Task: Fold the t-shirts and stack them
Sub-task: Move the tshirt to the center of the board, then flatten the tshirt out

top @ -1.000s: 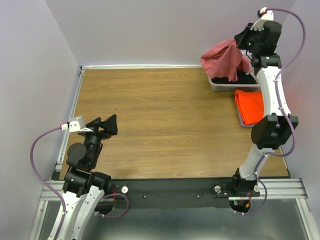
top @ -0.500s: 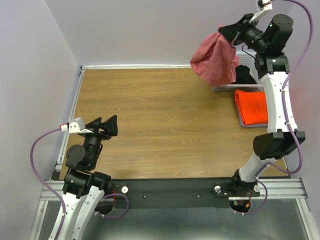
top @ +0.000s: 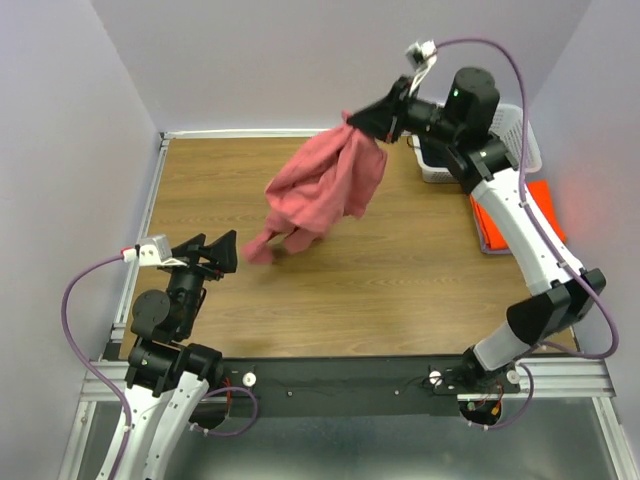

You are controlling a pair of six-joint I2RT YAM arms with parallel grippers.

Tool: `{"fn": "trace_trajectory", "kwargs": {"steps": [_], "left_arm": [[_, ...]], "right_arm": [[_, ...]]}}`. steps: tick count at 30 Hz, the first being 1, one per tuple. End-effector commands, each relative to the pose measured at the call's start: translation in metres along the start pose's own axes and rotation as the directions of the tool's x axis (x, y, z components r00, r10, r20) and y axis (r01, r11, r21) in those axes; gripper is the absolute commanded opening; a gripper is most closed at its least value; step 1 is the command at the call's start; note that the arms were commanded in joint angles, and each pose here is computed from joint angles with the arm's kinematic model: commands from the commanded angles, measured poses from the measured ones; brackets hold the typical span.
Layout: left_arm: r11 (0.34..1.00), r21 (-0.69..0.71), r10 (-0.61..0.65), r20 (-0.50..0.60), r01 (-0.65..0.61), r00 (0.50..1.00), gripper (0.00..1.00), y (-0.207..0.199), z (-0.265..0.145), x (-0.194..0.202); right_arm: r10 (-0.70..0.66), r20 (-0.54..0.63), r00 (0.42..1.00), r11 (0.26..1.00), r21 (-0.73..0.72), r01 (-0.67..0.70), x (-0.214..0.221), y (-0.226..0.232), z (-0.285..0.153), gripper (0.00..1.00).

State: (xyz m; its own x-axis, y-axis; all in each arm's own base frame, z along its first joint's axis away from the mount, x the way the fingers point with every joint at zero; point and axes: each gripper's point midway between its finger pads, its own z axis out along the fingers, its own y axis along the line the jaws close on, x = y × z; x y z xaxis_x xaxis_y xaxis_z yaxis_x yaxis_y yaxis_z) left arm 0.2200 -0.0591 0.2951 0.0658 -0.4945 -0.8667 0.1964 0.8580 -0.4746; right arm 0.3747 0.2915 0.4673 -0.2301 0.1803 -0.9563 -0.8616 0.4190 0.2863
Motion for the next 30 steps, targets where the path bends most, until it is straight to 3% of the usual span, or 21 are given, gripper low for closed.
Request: {"fn": "trace_trajectory", "kwargs": {"steps": [1,4,7,10,13,15,26,30], "left_arm": [[0.999,0.031,0.016,-0.005,-0.016,1.0,0.89,-0.004,0.001,0.003],[0.999,0.031,0.015,-0.01,-0.015,1.0,0.9,-0.004,0.002,0.005],[1.0,0.019,0.019,-0.029,-0.018,0.999,0.9,-0.001,0.004,0.01],[1.0,0.005,0.025,-0.066,-0.024,0.998,0.9,0.001,0.009,0.018],[0.999,-0.014,0.031,-0.126,-0.033,0.992,0.9,0.005,0.017,0.032],[0.999,-0.019,0.034,-0.157,-0.037,0.987,0.9,0.006,0.021,0.039],[0.96,-0.27,-0.058,-0.438,-0.07,0.897,0.9,0.053,0.046,0.12],[0.937,-0.34,-0.099,-0.491,-0.086,0.865,0.91,0.066,0.047,0.14]], "right_arm": [[0.115,-0.112,0.987,0.992,0.056,-0.109,0.075,-0.01,-0.019,0.19],[0.191,-0.163,0.968,0.949,0.284,-0.139,0.142,-0.041,-0.054,0.19],[0.23,-0.213,0.95,0.853,0.514,-0.091,0.19,-0.072,-0.097,0.2],[0.257,-0.29,0.922,0.792,0.61,-0.029,0.221,-0.084,-0.125,0.33],[0.291,-0.354,0.889,0.829,0.557,-0.049,0.244,-0.071,-0.128,0.53],[0.33,-0.38,0.864,0.844,0.529,-0.09,0.26,-0.064,-0.127,0.56],[0.532,-0.523,0.666,0.819,0.519,-0.246,0.354,-0.037,-0.107,0.58],[0.614,-0.481,0.626,0.748,0.607,-0.268,0.375,-0.04,-0.1,0.59]]}}
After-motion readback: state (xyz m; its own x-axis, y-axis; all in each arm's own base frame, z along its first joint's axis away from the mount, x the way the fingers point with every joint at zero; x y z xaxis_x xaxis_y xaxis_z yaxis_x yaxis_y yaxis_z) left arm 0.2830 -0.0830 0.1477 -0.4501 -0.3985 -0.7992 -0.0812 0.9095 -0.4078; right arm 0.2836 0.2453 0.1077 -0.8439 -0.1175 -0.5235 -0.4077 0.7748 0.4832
